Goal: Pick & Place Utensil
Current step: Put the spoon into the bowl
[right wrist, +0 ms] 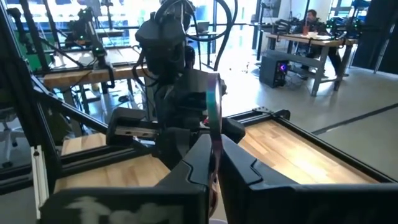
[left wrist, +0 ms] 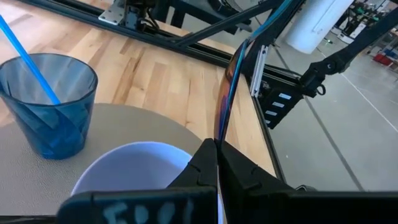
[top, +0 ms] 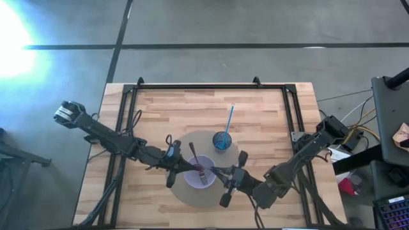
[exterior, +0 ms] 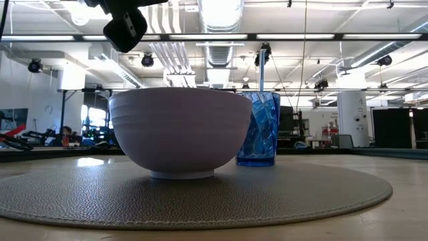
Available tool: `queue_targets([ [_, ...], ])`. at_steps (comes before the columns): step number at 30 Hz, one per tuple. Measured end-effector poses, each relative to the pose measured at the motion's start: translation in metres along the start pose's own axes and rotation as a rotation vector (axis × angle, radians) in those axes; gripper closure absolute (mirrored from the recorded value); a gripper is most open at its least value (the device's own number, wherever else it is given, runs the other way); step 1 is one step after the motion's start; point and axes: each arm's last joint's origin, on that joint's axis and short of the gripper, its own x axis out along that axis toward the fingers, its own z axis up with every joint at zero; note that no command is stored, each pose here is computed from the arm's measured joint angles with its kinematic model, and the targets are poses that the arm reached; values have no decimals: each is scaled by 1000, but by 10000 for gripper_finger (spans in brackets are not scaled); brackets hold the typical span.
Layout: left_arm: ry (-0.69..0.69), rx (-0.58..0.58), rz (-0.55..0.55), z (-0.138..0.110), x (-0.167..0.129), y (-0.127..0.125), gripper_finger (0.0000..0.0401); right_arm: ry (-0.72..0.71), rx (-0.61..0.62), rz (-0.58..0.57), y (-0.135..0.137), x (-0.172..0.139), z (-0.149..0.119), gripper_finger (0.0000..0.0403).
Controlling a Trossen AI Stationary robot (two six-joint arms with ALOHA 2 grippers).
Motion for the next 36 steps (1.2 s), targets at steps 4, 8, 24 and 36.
queue_targets([
  [4,1,38,-1,0,0,0,400,0,5,-1,0,0,0,391],
  [8,4,48,-7,0,0,0,390,1,7,-1,0,0,0,391],
  [24,22,106,7,1,-4,2,248,70,-84,-20,-6,-2,-11,392],
  [36,51,159,22,4,-12,4,222,72,-107,-45,-19,-10,5,392],
])
